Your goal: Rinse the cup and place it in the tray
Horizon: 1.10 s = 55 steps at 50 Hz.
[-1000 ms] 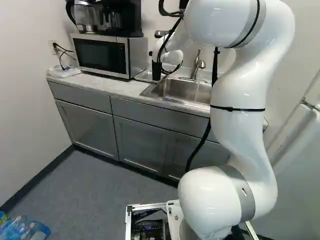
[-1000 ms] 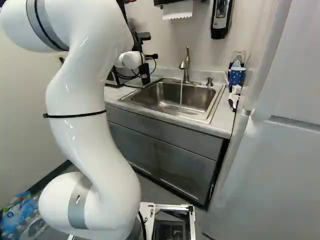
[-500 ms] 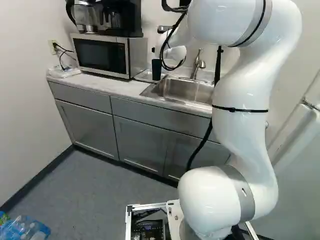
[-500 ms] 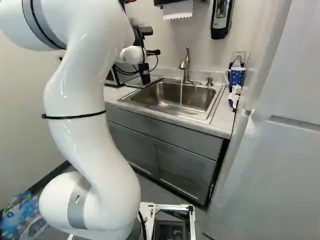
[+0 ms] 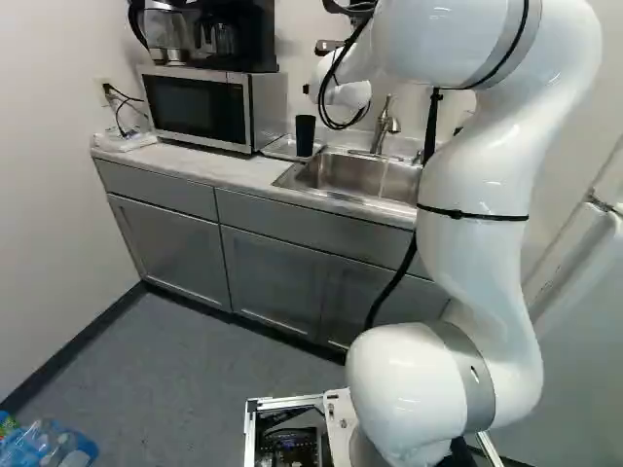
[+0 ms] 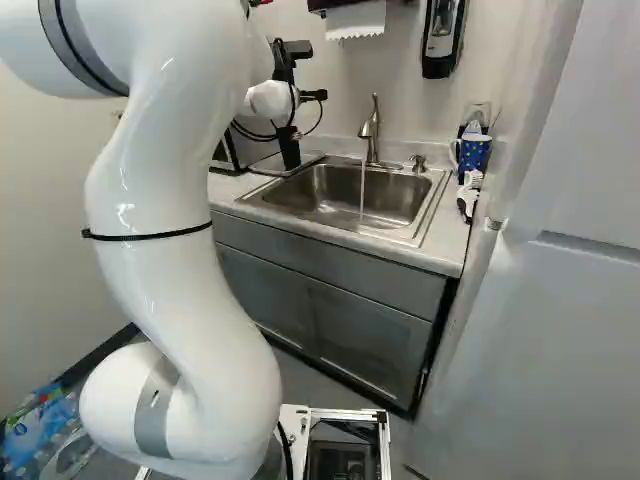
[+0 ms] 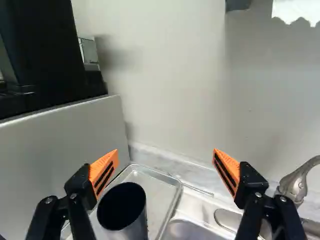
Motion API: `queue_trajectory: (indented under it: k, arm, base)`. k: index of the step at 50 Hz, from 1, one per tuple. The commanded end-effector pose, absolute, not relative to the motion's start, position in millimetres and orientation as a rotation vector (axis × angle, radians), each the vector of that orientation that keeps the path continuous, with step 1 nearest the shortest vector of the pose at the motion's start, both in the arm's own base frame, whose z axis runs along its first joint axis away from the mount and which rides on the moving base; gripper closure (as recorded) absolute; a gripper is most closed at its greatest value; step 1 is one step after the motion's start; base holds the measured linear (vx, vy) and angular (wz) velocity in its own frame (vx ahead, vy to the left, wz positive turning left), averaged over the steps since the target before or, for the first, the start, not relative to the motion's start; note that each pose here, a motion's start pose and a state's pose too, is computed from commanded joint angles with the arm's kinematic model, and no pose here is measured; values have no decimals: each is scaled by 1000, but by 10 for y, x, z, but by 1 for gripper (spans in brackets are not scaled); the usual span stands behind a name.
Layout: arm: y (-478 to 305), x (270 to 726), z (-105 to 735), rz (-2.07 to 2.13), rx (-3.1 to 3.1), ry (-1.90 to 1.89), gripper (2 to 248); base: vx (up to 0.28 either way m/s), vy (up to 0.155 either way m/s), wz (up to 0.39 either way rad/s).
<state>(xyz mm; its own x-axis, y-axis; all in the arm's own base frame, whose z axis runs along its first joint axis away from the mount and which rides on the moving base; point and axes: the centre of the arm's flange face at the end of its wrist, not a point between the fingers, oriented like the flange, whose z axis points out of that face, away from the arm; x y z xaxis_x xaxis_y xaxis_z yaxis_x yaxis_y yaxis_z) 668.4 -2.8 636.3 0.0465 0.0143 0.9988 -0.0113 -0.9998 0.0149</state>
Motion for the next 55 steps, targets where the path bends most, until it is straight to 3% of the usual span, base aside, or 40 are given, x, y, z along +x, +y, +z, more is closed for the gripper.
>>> queue_trajectory:
  k: [55]
  arm:
    - [-574,6676,6775,2131,2205,-86,3]
  base:
    - [0,0,0]
